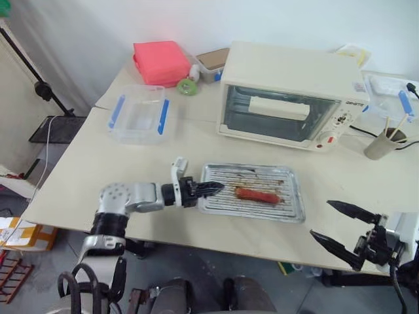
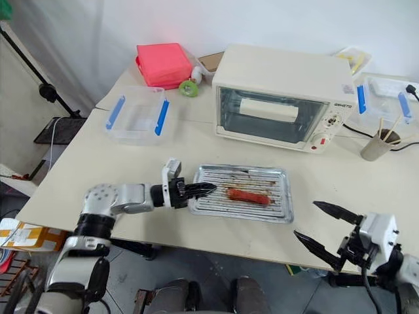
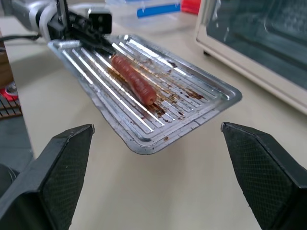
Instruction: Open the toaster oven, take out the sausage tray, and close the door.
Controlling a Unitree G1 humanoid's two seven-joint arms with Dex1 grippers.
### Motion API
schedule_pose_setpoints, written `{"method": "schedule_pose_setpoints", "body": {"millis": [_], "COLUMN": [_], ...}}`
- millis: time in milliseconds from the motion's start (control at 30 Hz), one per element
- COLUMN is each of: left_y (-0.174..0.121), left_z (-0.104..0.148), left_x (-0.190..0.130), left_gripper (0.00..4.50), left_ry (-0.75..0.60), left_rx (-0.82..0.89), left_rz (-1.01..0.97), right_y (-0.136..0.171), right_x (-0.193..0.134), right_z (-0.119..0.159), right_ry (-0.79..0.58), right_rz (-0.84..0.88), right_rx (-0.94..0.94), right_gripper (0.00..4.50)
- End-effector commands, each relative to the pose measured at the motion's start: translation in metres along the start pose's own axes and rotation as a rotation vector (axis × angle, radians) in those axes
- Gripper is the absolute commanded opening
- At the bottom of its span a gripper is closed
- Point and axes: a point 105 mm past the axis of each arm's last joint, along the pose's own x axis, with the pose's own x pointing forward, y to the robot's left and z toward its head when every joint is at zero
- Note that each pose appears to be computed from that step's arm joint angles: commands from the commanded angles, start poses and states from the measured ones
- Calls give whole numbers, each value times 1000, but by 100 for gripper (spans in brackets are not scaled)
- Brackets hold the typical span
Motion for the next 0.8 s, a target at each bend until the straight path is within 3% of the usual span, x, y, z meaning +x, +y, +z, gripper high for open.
{"method": "schedule_pose_setpoints", "body": {"millis": [33, 133, 167, 267, 500, 633, 800], "left_y": [10, 11, 12, 13, 12, 8, -1], "left_z": [0, 4, 5, 7, 9, 16, 33], "left_x": [17, 24, 25, 26, 18, -17, -83], "left_gripper": [0, 0, 46, 116, 326, 445, 448], "left_ry": [61, 93, 101, 113, 123, 96, -30], "left_rx": [17, 46, 53, 64, 93, 173, 579], "left_rz": [44, 71, 77, 92, 94, 111, 96], "right_y": [-8, -9, -10, -12, -16, -23, -32], "right_x": [-20, -31, -33, -37, -42, -48, -47], "right_z": [4, -1, -1, -3, -6, -10, -5], "right_ry": [23, 55, 61, 77, 89, 101, 64], "right_rz": [-75, -95, -98, -115, -127, -117, -93], "right_rx": [-51, -38, -38, -35, -32, -26, 10], "right_gripper": [448, 448, 450, 450, 450, 450, 450]}}
